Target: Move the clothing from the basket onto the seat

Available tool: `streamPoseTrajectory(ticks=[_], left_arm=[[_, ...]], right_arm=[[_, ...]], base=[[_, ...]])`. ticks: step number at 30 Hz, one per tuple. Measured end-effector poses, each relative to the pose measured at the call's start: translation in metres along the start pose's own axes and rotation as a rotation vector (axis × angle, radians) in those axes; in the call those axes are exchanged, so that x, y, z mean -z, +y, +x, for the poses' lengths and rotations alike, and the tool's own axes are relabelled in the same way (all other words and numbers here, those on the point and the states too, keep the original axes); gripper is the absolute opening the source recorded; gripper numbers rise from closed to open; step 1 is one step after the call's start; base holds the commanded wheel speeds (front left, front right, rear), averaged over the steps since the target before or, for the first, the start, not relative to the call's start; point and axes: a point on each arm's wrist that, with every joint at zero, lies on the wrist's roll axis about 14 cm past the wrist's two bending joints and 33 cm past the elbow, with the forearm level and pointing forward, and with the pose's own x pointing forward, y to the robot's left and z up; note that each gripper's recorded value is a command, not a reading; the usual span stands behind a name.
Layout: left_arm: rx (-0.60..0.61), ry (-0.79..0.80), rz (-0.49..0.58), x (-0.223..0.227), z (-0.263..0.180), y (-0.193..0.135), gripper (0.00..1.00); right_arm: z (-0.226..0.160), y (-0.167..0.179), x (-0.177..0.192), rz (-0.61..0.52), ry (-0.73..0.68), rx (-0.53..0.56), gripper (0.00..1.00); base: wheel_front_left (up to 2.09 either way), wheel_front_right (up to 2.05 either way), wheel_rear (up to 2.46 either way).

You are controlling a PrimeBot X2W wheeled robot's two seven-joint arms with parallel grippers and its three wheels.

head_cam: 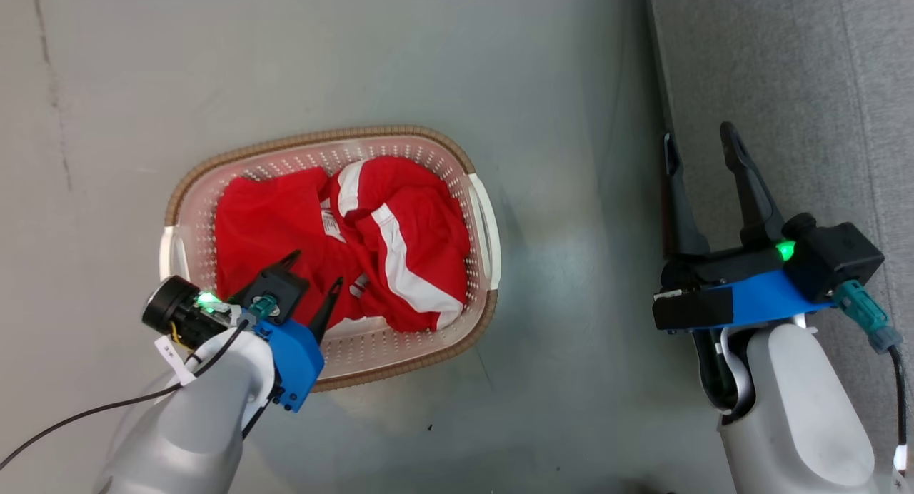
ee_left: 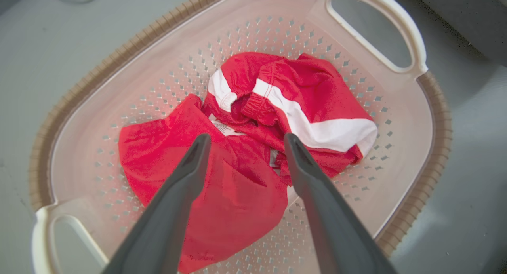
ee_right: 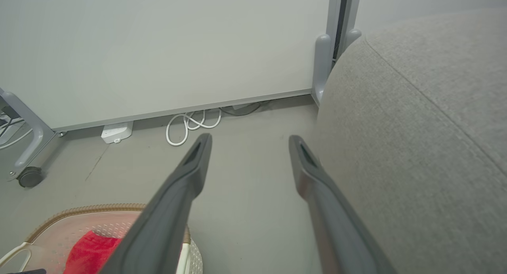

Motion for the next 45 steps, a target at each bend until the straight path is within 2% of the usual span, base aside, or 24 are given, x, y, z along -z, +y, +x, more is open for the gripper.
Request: streamPoseTrajectory(ticks=[4, 12, 34, 35, 36, 37, 45], left_arm=[[0.019, 0.115, 0.002, 0.038, 0.005, 0.000, 1.00], [0.070, 0.229, 0.022, 0.071, 0.022, -0.006, 1.00], [0.107, 0.404, 0.169, 0.115, 0.058, 0.005, 1.00], [0.107, 0.408, 0.171, 0.115, 0.059, 0.005, 0.55], [0.107, 0.406, 0.176, 0.114, 0.060, 0.006, 0.02], [0.107, 0.403, 0.180, 0.113, 0.060, 0.007, 0.00], [0.100, 0.386, 0.188, 0.099, 0.059, 0.008, 0.00]], right_arm=[[0.008, -0.002, 0.011, -0.004, 0.017, 0.000, 1.00], [0.018, -0.008, 0.033, -0.008, 0.050, 0.007, 1.00], [0.024, -0.023, 0.073, -0.023, 0.115, 0.035, 1.00], [0.025, -0.024, 0.074, -0.023, 0.116, 0.036, 1.00], [0.025, -0.024, 0.074, -0.023, 0.115, 0.037, 1.00], [0.025, -0.024, 0.073, -0.023, 0.114, 0.037, 1.00], [0.026, -0.024, 0.062, -0.024, 0.090, 0.038, 1.00]], base=[[0.00, 0.00, 0.00], [0.00, 0.00, 0.00], [0.00, 0.00, 0.00], [0.00, 0.00, 0.00], [0.00, 0.00, 0.00], [0.00, 0.00, 0.00], [0.00, 0.00, 0.00]])
